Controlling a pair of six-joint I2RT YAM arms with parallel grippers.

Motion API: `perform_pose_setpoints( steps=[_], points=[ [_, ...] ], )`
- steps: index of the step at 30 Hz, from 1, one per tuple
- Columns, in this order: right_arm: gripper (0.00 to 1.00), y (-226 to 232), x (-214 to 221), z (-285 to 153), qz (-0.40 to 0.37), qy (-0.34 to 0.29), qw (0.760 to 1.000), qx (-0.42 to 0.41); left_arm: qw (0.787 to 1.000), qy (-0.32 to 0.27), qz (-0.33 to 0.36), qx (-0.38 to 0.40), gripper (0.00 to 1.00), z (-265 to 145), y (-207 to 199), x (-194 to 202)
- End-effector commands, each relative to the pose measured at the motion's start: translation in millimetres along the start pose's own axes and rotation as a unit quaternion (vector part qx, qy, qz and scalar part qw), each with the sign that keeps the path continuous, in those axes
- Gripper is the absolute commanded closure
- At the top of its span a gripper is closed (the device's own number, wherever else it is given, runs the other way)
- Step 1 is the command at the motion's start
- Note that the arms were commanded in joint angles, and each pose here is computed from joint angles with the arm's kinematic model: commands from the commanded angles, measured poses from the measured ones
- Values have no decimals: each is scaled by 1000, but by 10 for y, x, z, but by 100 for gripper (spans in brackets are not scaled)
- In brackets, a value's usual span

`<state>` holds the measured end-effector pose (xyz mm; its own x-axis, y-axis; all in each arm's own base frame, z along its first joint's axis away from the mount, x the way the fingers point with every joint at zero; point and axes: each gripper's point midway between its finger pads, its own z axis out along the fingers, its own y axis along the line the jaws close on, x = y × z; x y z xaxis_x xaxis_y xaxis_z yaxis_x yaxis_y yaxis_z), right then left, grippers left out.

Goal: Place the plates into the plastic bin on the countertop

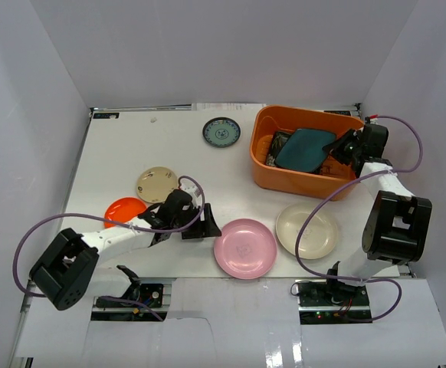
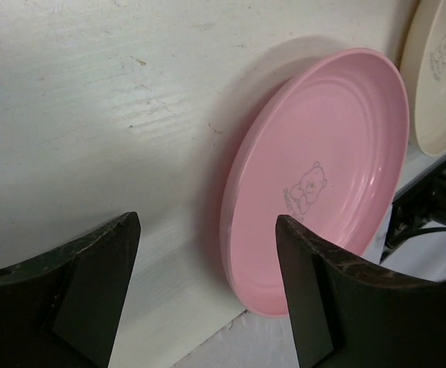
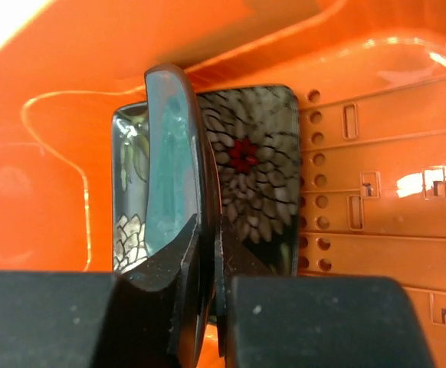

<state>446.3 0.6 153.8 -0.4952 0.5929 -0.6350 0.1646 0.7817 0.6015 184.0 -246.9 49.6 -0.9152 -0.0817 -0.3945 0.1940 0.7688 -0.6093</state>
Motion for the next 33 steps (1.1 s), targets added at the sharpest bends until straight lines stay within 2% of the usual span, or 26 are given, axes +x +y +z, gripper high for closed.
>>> perform_pose_setpoints(
  steps=[1, 3, 4, 8, 9, 12, 14, 15, 20, 21, 22, 23, 24, 27, 29, 33],
  points=[
    [88, 295, -398, 3, -29, -57, 997, -50, 999, -21, 21, -28, 19, 77, -6, -138],
    [79, 229, -343, 43, -29, -52, 997, -41, 999, -14, 29, -36, 20, 131, -4, -95],
    [70, 194, -324, 37, -29, -52, 998, -36, 998, -10, 30, -46, 21, 176, 26, -88],
    [47, 83, -306, 8, -35, -60, 998, -8, 997, 4, 37, -64, 27, 288, 88, 6],
    [43, 69, -314, -10, -40, -63, 997, -3, 997, 6, 38, -66, 30, 305, 94, 17],
    [16, 31, -360, -125, -45, -77, 996, 18, 997, 14, 41, -66, 39, 363, 90, 72],
    [7, 31, -367, -197, -49, -86, 995, 24, 997, 19, 42, -68, 44, 388, 100, 95],
    [2, 77, -387, -288, -55, -96, 994, 22, 997, 19, 43, -69, 51, 391, 104, 98],
    [7, 365, -322, -664, -88, -127, 988, -5, 994, 18, 54, -89, 67, 403, 198, 95],
    [7, 412, -251, -710, -95, -126, 987, -11, 994, 21, 55, -94, 77, 401, 225, 112],
    [7, 443, -2, -710, -107, -104, 989, -18, 993, 21, 56, -98, 83, 401, 240, 110],
    [7, 565, 73, -841, -119, -110, 986, -32, 993, 17, 57, -105, 90, 390, 266, 97],
    [5, 736, 328, -858, -138, -93, 985, -51, 992, 16, 58, -111, 100, 373, 287, 98],
    [0, 736, 954, -1005, -171, -51, 982, -66, 991, 0, 60, -118, 100, 278, 294, 51],
    [7, 740, 1350, -1073, -191, -22, 979, -70, 989, -18, 62, -129, 100, 210, 323, -13],
    [21, 314, 2048, -1216, -208, 60, 975, -39, 988, -49, 58, -138, 100, 6, 313, -98]
  ],
)
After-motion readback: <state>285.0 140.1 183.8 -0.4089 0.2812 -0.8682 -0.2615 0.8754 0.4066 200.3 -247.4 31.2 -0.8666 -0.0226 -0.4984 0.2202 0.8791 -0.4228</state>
